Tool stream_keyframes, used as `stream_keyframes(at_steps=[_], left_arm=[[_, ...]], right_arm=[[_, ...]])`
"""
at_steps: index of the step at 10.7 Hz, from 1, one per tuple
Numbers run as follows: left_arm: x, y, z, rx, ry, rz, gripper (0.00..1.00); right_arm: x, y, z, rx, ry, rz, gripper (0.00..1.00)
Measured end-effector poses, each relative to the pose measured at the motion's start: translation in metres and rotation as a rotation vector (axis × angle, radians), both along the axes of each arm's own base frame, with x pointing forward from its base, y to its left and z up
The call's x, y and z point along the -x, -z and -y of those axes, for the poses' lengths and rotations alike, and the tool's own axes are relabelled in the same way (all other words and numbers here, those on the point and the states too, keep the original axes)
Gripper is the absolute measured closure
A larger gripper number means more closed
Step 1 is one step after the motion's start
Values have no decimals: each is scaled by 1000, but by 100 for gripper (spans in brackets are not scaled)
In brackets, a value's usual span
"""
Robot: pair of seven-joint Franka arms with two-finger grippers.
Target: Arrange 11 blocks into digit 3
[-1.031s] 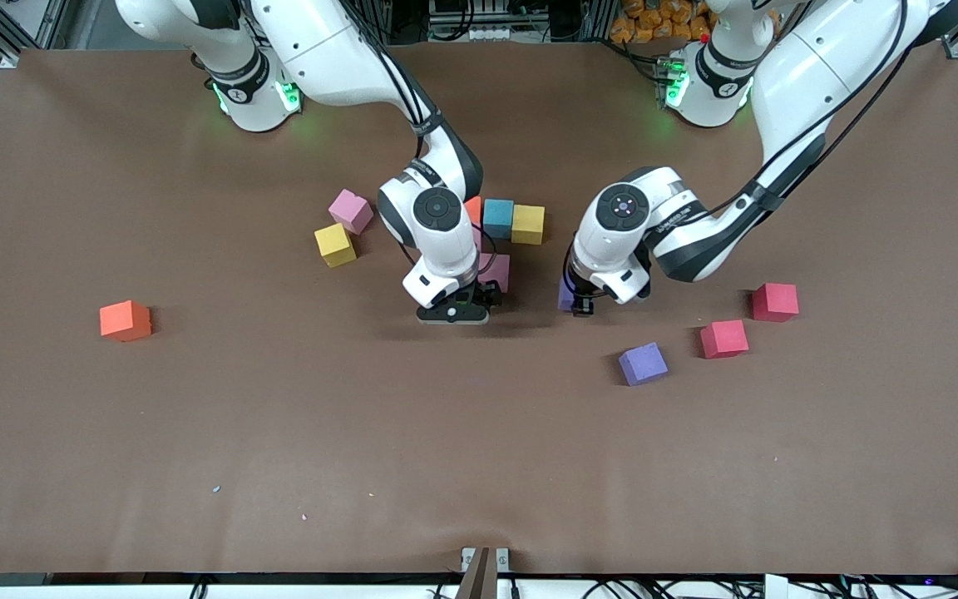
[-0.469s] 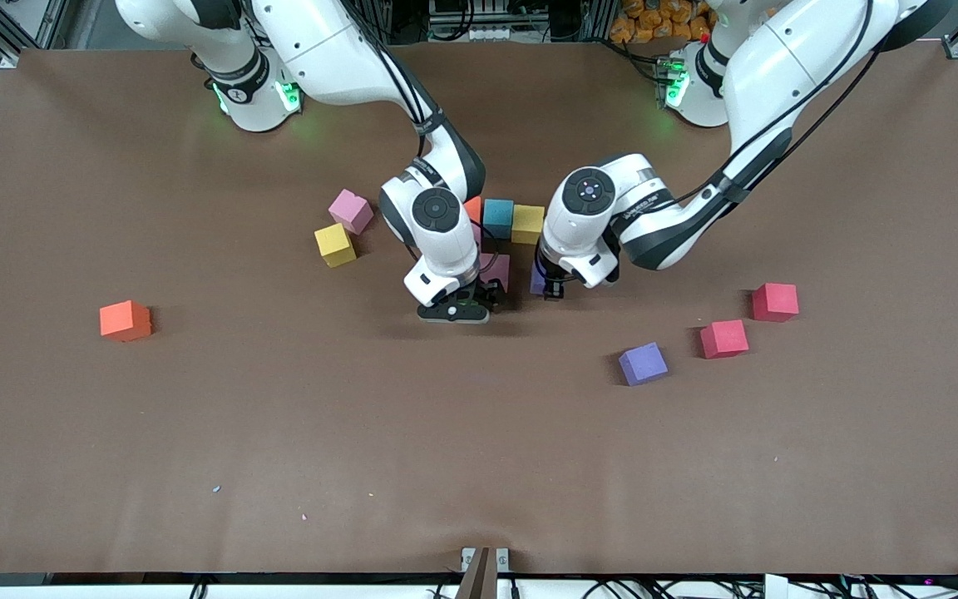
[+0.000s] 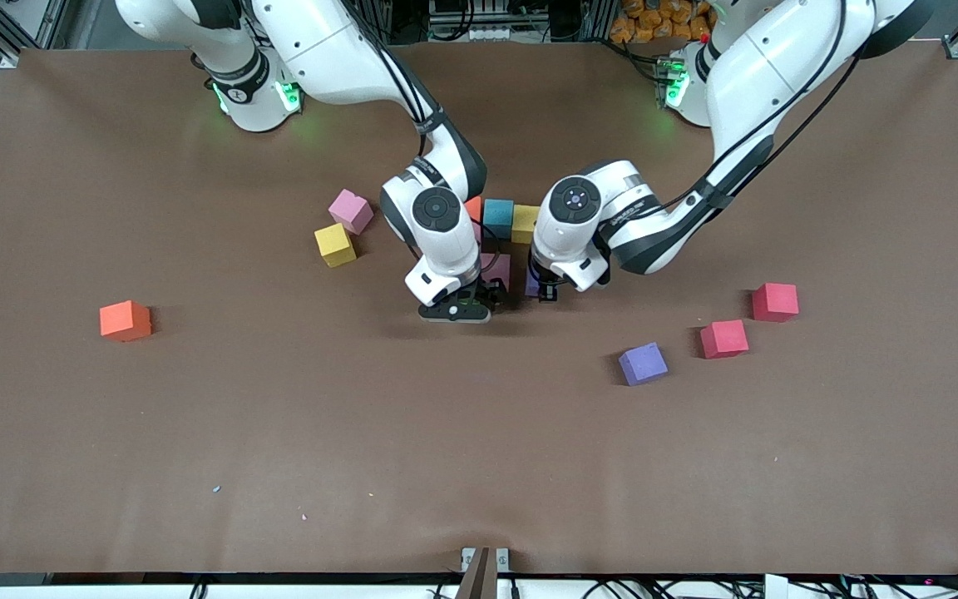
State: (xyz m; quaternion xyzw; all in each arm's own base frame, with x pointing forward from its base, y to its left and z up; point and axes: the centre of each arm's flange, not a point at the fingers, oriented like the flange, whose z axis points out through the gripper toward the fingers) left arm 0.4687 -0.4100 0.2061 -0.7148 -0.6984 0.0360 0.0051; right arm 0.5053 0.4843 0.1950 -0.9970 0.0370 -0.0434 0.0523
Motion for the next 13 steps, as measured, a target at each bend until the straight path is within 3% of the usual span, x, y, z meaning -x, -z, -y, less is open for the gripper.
stream_keyframes(at_steps=[9, 13], left_arm=[[4, 19, 21, -3, 16, -14, 39], [6, 20, 25, -3, 22, -12, 39]], right_arm=[[-49, -118, 60, 82, -189, -81, 0], [-47, -111, 102, 114, -188, -126, 0]])
